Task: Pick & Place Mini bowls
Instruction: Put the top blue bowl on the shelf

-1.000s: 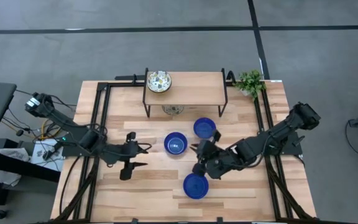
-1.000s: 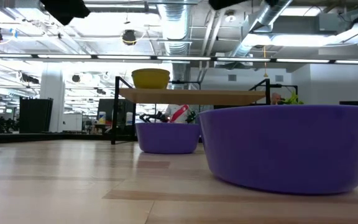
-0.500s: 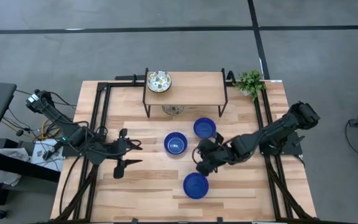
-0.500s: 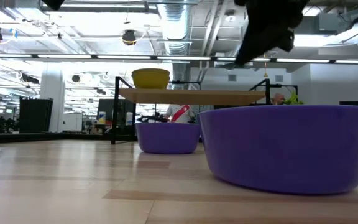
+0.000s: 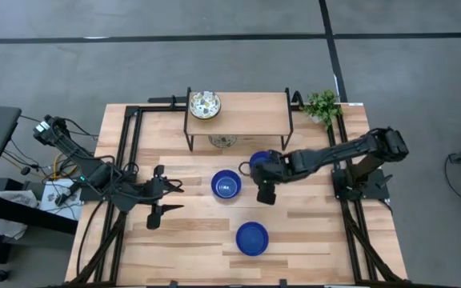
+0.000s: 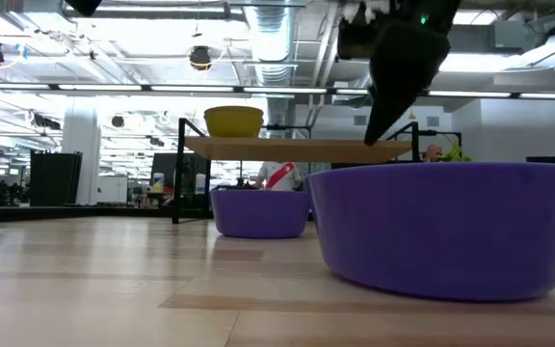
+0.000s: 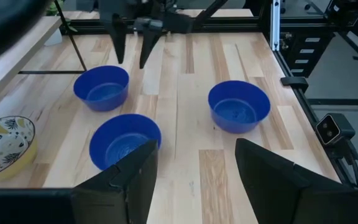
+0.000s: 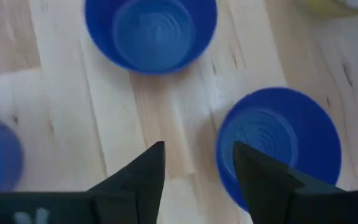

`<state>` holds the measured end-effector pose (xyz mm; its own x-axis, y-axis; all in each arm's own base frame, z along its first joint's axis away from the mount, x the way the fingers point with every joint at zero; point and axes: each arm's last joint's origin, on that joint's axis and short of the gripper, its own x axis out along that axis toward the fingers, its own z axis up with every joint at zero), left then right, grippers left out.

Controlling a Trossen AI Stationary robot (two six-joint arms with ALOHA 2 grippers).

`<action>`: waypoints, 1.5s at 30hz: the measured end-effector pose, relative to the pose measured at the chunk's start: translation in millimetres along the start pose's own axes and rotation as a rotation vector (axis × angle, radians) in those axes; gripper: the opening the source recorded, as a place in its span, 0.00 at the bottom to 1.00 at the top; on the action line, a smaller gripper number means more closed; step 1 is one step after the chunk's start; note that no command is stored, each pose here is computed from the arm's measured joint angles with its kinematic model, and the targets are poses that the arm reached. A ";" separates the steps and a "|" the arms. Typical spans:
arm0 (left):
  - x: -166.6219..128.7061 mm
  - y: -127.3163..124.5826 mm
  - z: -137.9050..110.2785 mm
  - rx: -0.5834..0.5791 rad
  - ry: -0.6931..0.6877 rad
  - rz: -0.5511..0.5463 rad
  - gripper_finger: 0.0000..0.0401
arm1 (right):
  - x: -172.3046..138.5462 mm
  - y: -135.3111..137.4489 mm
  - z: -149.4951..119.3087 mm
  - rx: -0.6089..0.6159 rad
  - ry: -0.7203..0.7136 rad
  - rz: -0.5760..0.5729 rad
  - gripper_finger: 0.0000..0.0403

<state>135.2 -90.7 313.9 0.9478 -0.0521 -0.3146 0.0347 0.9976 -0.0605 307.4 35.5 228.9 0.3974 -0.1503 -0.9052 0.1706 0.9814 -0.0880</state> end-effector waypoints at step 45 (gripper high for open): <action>0.7 -0.4 0.3 -0.033 -0.004 0.002 0.53 | 55.9 11.0 -0.6 -0.114 0.217 0.000 0.01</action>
<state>135.9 -91.1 314.0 0.9490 -0.0495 -0.3112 0.0220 0.9956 -0.0913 331.0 38.0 177.1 0.1926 -0.1332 -0.9722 0.0631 0.9904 -0.1232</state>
